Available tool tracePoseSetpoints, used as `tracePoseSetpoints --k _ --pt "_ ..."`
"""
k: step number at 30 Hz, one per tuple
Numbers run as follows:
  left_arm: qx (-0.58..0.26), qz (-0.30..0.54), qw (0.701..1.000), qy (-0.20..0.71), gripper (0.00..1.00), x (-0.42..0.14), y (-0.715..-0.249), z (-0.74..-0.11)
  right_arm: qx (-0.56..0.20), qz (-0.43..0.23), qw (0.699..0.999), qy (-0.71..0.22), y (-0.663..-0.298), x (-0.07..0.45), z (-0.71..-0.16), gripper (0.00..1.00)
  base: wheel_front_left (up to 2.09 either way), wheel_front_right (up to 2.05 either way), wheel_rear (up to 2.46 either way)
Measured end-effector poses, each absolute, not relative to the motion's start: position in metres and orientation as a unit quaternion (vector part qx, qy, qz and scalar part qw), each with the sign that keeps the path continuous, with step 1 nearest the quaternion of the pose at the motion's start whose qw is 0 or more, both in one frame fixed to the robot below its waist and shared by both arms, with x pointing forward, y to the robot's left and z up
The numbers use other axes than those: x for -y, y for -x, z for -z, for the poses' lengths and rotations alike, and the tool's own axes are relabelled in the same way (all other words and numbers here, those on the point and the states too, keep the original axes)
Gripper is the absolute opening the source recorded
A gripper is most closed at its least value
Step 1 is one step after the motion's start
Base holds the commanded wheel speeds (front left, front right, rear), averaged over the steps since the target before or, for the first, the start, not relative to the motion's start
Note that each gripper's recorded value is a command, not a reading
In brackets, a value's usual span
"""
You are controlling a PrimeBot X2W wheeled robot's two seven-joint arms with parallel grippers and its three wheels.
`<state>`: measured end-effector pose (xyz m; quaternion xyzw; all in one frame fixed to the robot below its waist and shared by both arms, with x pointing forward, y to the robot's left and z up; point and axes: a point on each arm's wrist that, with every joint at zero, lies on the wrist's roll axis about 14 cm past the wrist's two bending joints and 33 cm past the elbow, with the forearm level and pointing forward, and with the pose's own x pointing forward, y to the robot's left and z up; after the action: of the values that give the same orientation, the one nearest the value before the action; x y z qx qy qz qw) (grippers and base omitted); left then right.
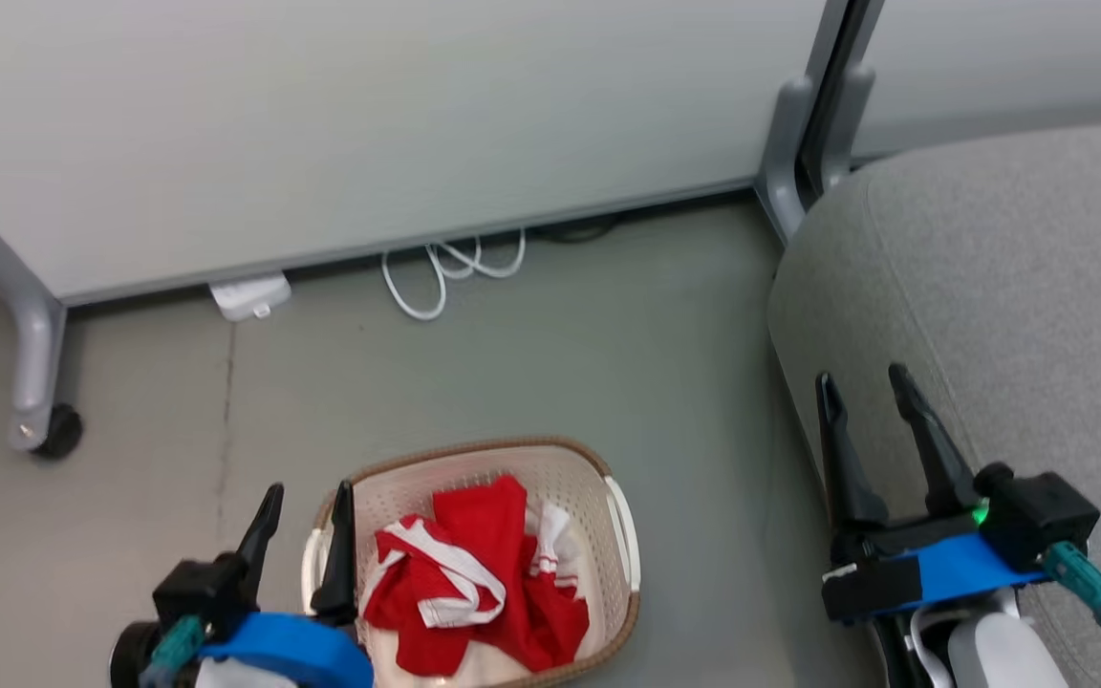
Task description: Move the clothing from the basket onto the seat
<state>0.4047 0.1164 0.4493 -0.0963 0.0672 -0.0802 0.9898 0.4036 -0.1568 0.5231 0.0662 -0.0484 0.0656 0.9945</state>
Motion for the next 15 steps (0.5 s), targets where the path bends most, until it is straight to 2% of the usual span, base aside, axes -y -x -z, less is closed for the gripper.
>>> tracePoseSetpoints --k 2,7,15 --pt "-0.083 0.085 0.988 0.094 1.00 -0.114 -0.411 -0.441 0.047 -0.065 0.995 -0.066 -0.408 0.157 -0.521 1.00 0.00 0.00 0.00" --pt "-0.183 0.102 0.974 0.081 1.00 -0.103 -0.436 -0.389 0.032 -0.065 0.994 -0.082 -0.430 0.157 -0.503 1.00 0.00 0.00 0.00" --pt "-0.354 0.100 0.928 0.061 1.00 -0.093 -0.455 -0.291 -0.003 -0.069 0.993 -0.096 -0.461 0.154 -0.462 1.00 0.00 0.00 0.00"
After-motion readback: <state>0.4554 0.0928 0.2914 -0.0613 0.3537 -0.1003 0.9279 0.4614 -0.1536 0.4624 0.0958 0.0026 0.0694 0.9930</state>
